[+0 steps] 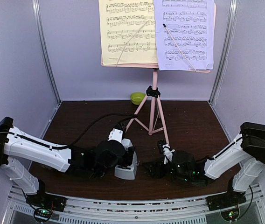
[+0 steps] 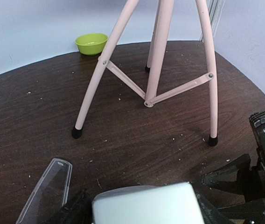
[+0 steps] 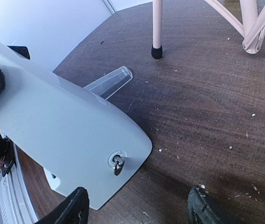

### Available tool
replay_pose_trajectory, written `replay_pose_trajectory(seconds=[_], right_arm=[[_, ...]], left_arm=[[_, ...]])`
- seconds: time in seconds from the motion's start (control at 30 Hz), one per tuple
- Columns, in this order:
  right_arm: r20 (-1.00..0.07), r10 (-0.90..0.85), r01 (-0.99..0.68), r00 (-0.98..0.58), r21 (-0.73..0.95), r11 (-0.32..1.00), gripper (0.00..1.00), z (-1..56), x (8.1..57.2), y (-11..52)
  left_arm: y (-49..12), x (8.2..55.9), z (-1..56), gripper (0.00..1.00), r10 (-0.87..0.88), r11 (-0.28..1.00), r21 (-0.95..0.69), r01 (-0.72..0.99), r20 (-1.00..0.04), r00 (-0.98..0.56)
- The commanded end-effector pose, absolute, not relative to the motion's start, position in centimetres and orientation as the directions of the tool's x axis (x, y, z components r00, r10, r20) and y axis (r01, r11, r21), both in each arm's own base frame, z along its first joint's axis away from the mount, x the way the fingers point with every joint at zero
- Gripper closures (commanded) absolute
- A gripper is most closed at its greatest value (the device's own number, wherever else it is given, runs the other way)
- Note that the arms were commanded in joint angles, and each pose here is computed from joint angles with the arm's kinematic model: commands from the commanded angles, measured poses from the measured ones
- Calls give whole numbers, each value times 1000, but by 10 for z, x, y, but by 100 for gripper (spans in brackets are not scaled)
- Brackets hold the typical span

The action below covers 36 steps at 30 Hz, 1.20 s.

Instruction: Set up the instrument practice props

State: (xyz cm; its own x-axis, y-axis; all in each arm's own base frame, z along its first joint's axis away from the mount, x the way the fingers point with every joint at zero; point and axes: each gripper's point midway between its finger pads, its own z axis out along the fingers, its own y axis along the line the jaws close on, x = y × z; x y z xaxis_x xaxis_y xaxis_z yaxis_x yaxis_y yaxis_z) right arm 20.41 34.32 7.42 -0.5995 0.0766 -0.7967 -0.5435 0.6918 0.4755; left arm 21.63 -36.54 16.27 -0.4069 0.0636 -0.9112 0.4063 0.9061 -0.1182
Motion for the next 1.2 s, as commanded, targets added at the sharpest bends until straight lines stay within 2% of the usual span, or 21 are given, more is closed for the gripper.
replay_pose_trajectory(seconds=[0.0, 0.27, 0.37, 0.47, 0.63, 0.93, 1.07, 1.17], right_arm=[[-786, 105, -581, -609, 533, 615, 29, 81, 203, 353], [-747, 101, -598, -657, 598, 534, 40, 76, 200, 374], [-714, 90, -575, -695, 627, 526, 40, 69, 199, 384], [-688, 89, -529, -721, 628, 571, 41, 55, 206, 386], [-681, 139, -483, -719, 634, 604, 49, 46, 217, 379], [-647, 183, -476, -740, 696, 537, 84, 47, 223, 382], [-642, 185, -490, -744, 713, 502, 88, 52, 221, 385], [-637, 163, -493, -754, 711, 501, 98, 49, 220, 389]], left_arm=[[-367, 220, 167, 36, 65, 915, -107, 390, -912, -404], [-372, 218, 180, 60, 71, 893, -100, 438, -931, -357], [-373, 218, 181, 63, 73, 892, -98, 442, -933, -353], [-374, 218, 179, 64, 73, 890, -100, 445, -932, -355], [-374, 217, 179, 66, 61, 883, -115, 454, -933, -356], [-375, 214, 182, 70, 65, 867, -113, 485, -940, -335], [-378, 213, 183, 73, 65, 858, -116, 500, -942, -330], [-380, 212, 185, 74, 63, 852, -117, 510, -944, -323]])
